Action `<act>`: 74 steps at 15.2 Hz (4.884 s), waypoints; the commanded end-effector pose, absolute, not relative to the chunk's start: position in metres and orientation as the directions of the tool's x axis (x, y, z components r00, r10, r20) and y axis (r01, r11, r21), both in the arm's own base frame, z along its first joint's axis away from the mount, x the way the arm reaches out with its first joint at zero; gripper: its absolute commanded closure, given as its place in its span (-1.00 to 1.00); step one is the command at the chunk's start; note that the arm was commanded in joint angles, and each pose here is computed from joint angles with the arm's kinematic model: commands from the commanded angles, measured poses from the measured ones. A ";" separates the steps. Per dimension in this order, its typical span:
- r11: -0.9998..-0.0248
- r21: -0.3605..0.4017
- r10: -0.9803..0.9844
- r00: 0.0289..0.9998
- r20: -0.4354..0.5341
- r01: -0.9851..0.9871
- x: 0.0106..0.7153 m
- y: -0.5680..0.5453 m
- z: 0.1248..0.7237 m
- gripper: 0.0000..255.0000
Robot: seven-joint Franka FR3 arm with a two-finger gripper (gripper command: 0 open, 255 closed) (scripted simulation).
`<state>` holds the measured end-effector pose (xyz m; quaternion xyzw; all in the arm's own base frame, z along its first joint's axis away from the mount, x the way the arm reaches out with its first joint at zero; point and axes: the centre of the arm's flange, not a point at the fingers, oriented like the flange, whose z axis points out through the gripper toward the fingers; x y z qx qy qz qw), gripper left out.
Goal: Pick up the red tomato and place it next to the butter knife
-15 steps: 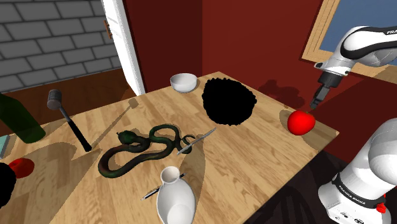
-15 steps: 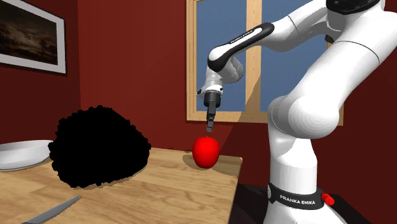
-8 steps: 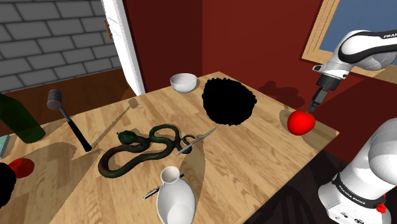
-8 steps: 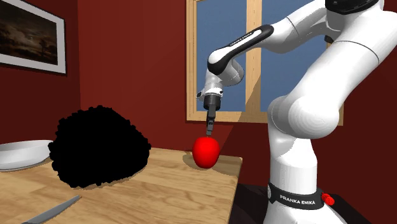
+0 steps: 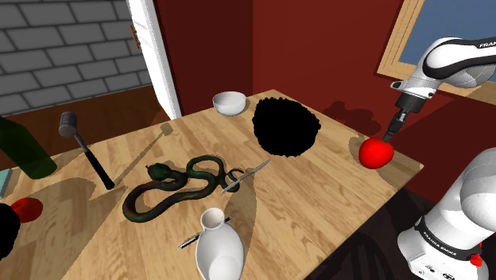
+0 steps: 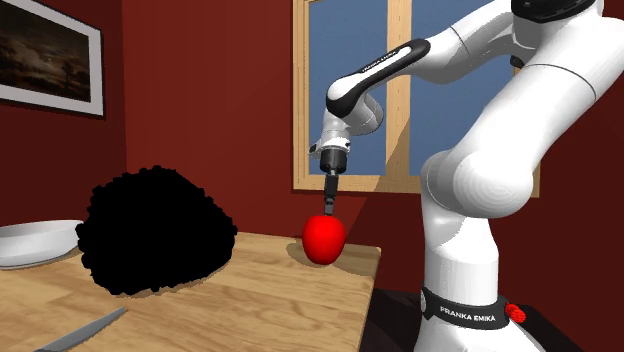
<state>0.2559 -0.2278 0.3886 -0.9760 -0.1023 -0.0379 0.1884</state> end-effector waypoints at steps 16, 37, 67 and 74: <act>-0.908 -0.361 0.186 0.976 0.111 0.214 0.256 -0.228 0.451 1.00; -0.908 -0.361 0.186 0.976 0.111 0.214 0.256 -0.228 0.562 1.00; -0.912 0.152 0.391 0.920 0.038 0.382 0.262 -0.076 0.468 -1.00; -0.912 0.152 0.391 0.920 0.037 0.382 0.262 -0.076 0.468 1.00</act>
